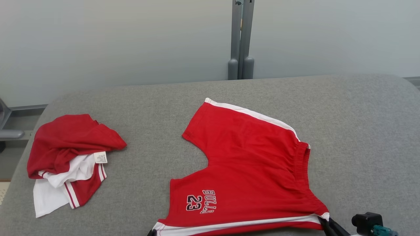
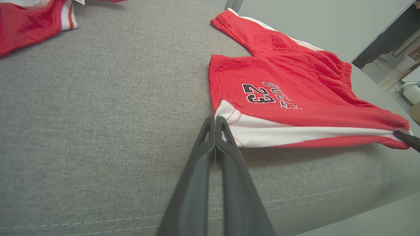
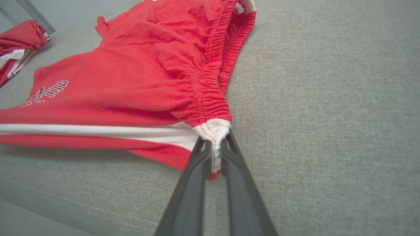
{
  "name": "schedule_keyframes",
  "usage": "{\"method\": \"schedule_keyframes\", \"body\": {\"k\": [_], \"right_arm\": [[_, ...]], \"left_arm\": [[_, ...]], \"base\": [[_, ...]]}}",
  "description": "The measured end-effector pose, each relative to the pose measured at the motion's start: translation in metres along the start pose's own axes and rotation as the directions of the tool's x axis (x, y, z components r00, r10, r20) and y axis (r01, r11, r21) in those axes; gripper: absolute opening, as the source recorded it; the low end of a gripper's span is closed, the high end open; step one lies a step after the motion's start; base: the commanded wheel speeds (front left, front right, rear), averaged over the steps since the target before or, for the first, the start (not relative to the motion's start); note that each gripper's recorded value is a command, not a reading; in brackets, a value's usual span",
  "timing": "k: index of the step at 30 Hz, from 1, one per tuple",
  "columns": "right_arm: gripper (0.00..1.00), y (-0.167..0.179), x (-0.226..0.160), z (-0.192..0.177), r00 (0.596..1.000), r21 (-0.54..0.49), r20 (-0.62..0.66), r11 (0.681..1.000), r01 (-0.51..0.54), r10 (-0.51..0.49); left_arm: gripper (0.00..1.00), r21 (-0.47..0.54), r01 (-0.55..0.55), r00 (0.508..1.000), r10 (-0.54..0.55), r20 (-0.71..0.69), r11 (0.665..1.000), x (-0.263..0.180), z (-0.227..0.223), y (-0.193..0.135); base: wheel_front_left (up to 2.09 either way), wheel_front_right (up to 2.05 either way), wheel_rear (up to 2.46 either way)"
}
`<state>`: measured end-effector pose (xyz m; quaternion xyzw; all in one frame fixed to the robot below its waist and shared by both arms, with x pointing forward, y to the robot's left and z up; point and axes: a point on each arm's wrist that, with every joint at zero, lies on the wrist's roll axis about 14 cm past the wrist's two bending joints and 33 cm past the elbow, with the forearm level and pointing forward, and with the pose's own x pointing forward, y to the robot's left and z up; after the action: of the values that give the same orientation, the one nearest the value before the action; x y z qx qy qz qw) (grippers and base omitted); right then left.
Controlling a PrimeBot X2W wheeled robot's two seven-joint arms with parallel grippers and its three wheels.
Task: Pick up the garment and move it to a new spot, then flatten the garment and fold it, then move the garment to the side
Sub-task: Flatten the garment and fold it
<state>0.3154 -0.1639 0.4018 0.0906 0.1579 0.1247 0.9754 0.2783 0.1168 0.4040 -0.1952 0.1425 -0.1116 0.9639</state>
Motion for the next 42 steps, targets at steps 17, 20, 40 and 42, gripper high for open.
{"method": "schedule_keyframes", "body": {"k": [17,20,40,42], "right_arm": [[0.0,0.013,0.024,0.054,0.987,0.059,0.16,0.997,-0.044,0.034],[0.0,0.01,0.039,0.071,0.98,0.104,0.198,0.994,-0.044,0.023],[0.0,-0.041,0.134,0.101,0.97,0.203,0.221,0.978,0.055,-0.1],[0.0,-0.045,0.135,0.094,0.971,0.219,0.205,0.973,0.073,-0.119]], "left_arm": [[0.0,0.177,0.126,0.981,-0.149,0.126,0.976,0.065,0.077,-0.022],[0.0,0.231,0.156,0.968,-0.196,0.16,0.96,0.093,0.105,-0.031],[0.0,0.369,0.267,0.953,-0.301,0.036,0.89,0.272,0.126,-0.06],[0.0,0.37,0.263,0.957,-0.291,0.022,0.891,0.282,0.119,-0.057]], "base": [[0.0,0.0,0.0],[0.0,0.0,0.0],[0.0,0.0,0.0],[0.0,0.0,0.0]]}}
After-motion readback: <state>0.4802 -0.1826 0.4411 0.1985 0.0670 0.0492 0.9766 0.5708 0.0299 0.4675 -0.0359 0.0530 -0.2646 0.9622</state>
